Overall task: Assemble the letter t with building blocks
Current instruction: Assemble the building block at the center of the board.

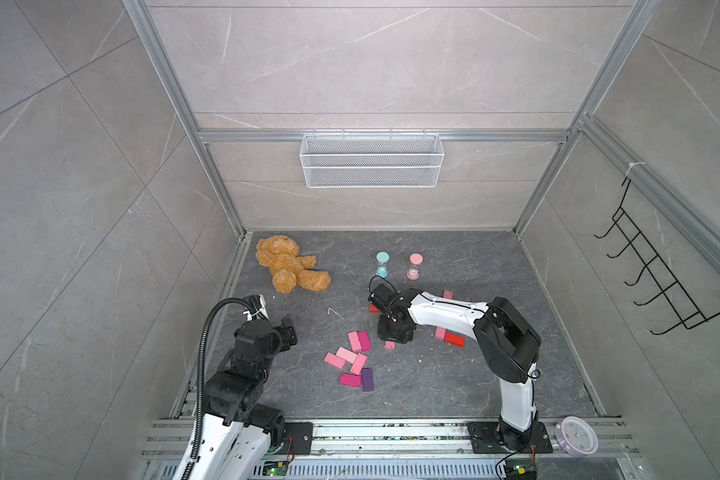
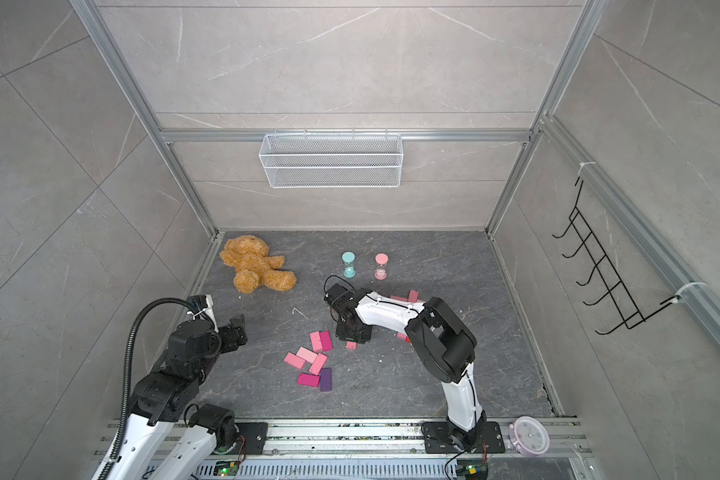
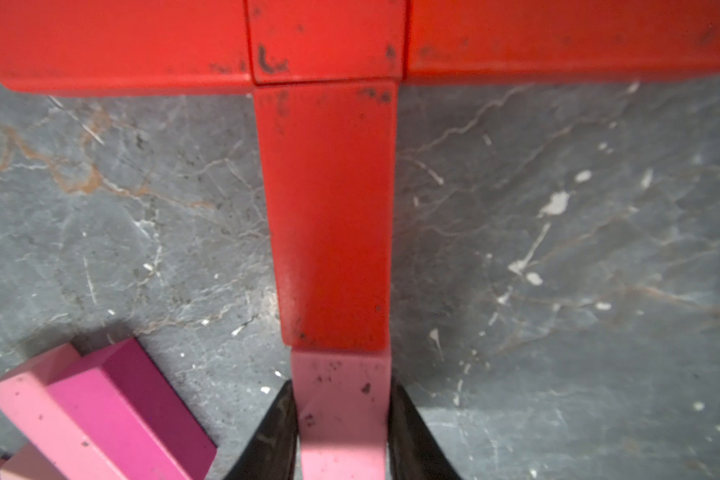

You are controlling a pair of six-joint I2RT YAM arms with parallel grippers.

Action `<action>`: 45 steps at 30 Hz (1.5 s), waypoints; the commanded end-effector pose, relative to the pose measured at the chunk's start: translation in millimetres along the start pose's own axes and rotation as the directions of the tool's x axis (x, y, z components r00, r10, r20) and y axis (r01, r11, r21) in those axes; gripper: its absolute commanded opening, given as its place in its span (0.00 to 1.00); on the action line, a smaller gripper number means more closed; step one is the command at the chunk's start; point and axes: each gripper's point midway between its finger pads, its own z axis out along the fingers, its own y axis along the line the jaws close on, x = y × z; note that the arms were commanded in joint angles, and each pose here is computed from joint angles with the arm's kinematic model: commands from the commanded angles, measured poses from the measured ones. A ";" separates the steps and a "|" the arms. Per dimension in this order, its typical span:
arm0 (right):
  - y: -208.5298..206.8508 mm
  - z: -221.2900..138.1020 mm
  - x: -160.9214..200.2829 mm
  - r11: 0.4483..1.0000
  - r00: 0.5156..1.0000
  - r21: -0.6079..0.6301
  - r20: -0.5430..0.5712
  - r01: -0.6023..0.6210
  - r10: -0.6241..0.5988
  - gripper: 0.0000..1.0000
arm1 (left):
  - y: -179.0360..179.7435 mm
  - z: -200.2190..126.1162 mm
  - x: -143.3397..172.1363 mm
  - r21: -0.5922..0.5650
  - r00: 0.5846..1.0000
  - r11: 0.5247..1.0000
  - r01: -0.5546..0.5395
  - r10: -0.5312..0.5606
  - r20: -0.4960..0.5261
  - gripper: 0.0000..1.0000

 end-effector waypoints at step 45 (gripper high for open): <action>17.7 -57.5 11.5 0.952 0.947 -0.023 0.113 0.305 -0.301 0.69 | -2.3 -2.5 -8.6 0.008 1.000 1.000 -0.009 0.009 0.026 0.89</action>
